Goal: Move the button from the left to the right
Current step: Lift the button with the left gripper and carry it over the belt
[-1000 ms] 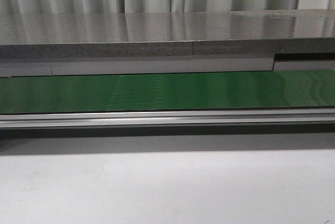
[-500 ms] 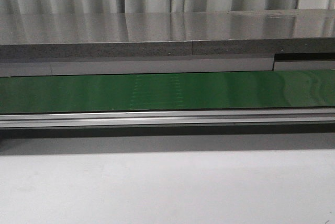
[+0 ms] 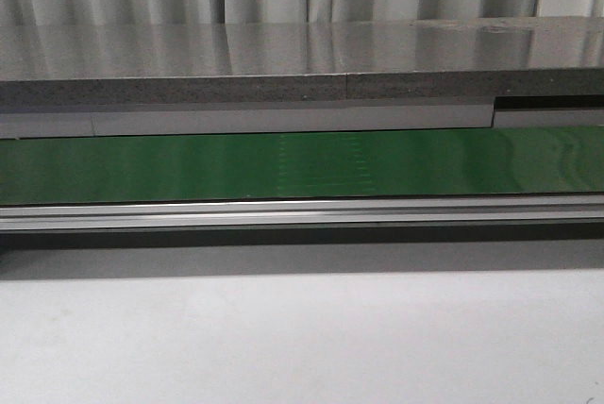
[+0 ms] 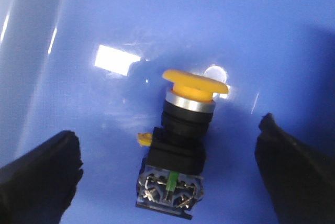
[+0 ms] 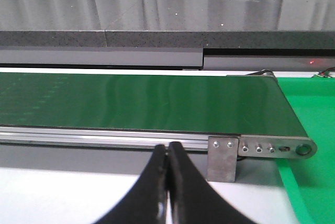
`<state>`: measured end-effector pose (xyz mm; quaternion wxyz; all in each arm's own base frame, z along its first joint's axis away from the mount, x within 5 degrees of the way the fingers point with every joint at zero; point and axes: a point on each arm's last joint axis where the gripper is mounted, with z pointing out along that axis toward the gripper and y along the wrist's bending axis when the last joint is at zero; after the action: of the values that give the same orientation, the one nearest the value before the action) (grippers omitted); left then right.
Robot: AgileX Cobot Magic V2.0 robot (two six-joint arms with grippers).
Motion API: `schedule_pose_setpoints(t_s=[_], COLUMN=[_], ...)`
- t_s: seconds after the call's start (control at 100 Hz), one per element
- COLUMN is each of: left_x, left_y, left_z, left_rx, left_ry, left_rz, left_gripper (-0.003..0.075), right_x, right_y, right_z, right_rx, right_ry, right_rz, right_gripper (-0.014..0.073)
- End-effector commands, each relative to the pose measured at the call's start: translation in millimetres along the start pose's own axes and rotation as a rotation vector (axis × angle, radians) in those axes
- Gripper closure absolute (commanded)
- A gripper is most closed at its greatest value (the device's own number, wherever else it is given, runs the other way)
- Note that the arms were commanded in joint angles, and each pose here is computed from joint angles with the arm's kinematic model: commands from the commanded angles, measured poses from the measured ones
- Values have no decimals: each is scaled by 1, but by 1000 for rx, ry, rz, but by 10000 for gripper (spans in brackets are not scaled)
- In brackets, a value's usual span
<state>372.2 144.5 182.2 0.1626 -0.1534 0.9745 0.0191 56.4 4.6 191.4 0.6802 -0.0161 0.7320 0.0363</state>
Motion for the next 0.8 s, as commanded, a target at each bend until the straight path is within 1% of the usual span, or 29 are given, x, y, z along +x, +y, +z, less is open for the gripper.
schedule_pose_setpoints(t_s=[0.0,0.32,0.52,0.59,0.79], left_x=[-14,-9,-9,-9,-8], left_y=[1,1,2,2,2], left_z=[-21,5,9,11,13], left_rx=[2,5,5,6,6], left_ry=[-101,-38,-31,-27,-22], left_rz=[-14,-16,-16,-17,-17], left_gripper=[82,82,91,141,377], right_x=[-14,-14,-14,-14,-14], right_y=[0,0,0,0,0], right_z=[-3,-3,-3,-3,-3], right_rx=[2,2,2,2,2], right_ry=[-118,-118,-118,-118,-118], right_rz=[-10,-10,-10,-10,-10], right_gripper=[663,663,663,663,663])
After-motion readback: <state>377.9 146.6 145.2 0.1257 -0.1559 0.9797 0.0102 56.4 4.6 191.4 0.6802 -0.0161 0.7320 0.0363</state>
